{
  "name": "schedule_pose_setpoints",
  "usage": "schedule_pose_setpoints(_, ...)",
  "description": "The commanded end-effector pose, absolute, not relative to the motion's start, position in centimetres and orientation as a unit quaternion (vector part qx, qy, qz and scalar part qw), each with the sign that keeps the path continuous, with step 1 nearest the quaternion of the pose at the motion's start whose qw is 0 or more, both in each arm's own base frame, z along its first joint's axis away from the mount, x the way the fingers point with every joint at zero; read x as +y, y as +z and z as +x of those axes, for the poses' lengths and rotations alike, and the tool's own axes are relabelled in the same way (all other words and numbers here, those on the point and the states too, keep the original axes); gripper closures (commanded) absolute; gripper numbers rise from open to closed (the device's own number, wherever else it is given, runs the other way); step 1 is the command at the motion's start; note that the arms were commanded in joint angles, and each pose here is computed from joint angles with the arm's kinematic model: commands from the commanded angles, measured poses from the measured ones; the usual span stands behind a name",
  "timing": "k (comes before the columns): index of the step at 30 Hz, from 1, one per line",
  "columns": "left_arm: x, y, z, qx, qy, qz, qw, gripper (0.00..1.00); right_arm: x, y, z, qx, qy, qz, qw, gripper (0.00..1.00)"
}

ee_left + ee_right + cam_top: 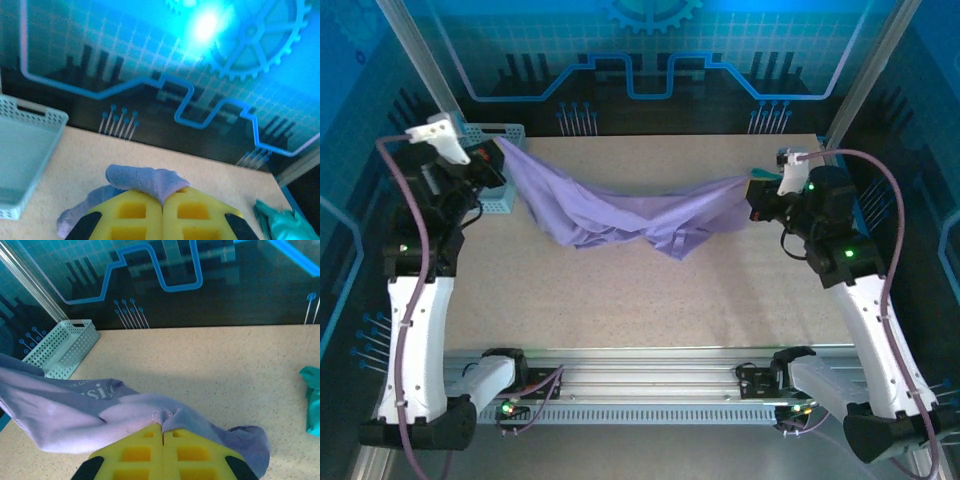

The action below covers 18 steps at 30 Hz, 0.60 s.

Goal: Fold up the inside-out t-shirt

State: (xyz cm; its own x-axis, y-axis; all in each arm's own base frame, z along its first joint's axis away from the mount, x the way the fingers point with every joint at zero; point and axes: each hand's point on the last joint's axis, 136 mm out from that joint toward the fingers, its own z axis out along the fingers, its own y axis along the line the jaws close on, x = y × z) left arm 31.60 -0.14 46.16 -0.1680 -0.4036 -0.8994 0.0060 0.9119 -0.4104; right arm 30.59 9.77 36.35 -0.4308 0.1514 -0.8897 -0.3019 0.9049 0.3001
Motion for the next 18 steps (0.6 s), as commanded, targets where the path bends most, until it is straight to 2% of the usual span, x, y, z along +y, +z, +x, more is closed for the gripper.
schedule_pose_setpoints(1,1.3,49.0,30.0,0.724,-0.147,-0.15,0.657,1.0,9.0,34.9,29.4,0.852,0.191,-0.061,0.484,1.0)
schedule_pose_setpoints(5,2.0,49.1,29.9,0.728,-0.125,-0.151,0.657,1.0,9.6,35.1,29.2,0.861,0.201,-0.074,0.461,1.0)
schedule_pose_setpoints(8,2.4,45.7,31.6,0.753,-0.113,-0.158,0.629,1.0,10.6,31.7,31.5,0.88,0.227,-0.062,0.412,1.0)
schedule_pose_setpoints(13,2.7,37.4,36.4,0.81,-0.12,-0.177,0.546,1.0,12.5,22.1,40.3,0.911,0.266,-0.011,0.315,0.99)
schedule_pose_setpoints(16,2.0,33.5,38.4,0.836,-0.143,-0.181,0.497,1.0,13.9,16.1,45.8,0.928,0.278,0.002,0.25,0.92)
schedule_pose_setpoints(18,1.5,32.1,39.1,0.846,-0.157,-0.183,0.475,1.0,14.0,13.5,47.9,0.938,0.267,0.006,0.222,0.83)
